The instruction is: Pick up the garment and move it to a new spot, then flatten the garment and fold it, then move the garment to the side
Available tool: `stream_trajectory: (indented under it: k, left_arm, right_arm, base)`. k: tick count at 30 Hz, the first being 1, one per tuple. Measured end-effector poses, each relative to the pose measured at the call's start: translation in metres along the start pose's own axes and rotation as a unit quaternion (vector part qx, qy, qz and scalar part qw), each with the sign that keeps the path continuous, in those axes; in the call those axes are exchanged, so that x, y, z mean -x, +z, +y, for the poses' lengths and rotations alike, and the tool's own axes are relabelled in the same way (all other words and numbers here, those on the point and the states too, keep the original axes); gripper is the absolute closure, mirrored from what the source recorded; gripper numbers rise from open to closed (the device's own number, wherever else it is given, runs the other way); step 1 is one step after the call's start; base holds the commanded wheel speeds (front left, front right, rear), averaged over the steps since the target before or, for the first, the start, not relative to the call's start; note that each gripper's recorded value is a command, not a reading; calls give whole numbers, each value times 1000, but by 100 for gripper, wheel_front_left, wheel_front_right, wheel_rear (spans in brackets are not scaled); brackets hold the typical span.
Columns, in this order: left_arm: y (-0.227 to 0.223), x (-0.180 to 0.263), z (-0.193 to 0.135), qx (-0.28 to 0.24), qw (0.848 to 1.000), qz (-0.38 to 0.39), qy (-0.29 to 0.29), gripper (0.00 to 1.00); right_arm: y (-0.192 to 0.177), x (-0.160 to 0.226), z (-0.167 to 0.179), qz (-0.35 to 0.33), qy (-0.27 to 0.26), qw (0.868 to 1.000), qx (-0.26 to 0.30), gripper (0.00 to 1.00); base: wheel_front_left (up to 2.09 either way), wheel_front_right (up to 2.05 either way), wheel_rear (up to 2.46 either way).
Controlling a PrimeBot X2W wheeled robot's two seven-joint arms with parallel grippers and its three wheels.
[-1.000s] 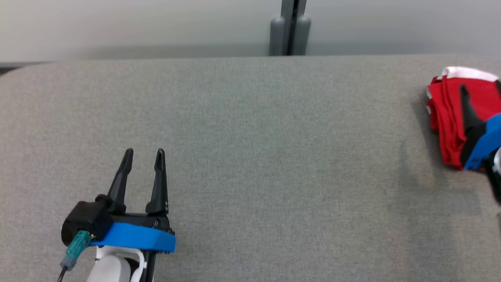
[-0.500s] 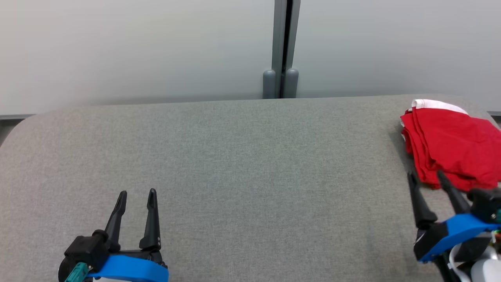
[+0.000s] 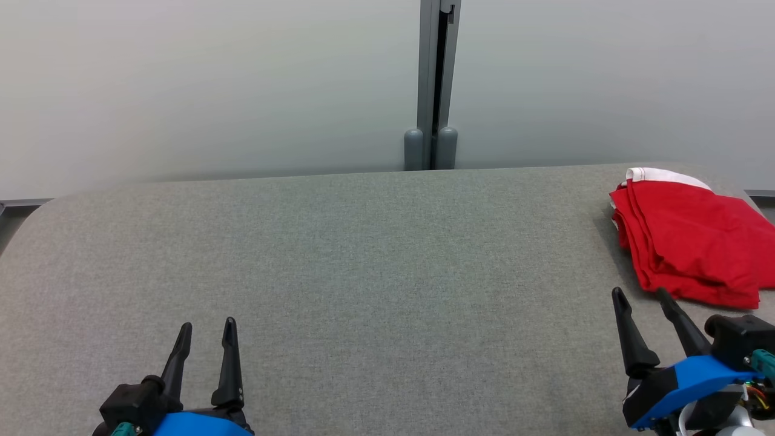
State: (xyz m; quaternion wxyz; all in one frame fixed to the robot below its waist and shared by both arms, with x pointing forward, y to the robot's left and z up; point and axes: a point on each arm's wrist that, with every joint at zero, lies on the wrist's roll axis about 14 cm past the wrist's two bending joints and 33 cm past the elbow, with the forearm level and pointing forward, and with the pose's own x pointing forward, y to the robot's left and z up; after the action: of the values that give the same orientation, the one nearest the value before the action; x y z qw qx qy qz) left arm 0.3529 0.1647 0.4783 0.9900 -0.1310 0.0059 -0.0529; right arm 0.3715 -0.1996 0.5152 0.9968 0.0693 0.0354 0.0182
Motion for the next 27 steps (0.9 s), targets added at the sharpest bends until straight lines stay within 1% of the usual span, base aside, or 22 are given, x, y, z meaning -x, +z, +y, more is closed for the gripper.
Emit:
stream_trajectory:
  k: [14,27]
  left_arm:
    - [-4,0,6,0,1000,8,7,0]
    - [-6,-1,5,2,1000,11,4,0]
  right_arm:
    - [-12,-1,19,14,23,1000,-6,0]
    - [-16,0,18,19,22,1000,-7,0]
  base:
    - [0,0,0]
    - [0,0,0]
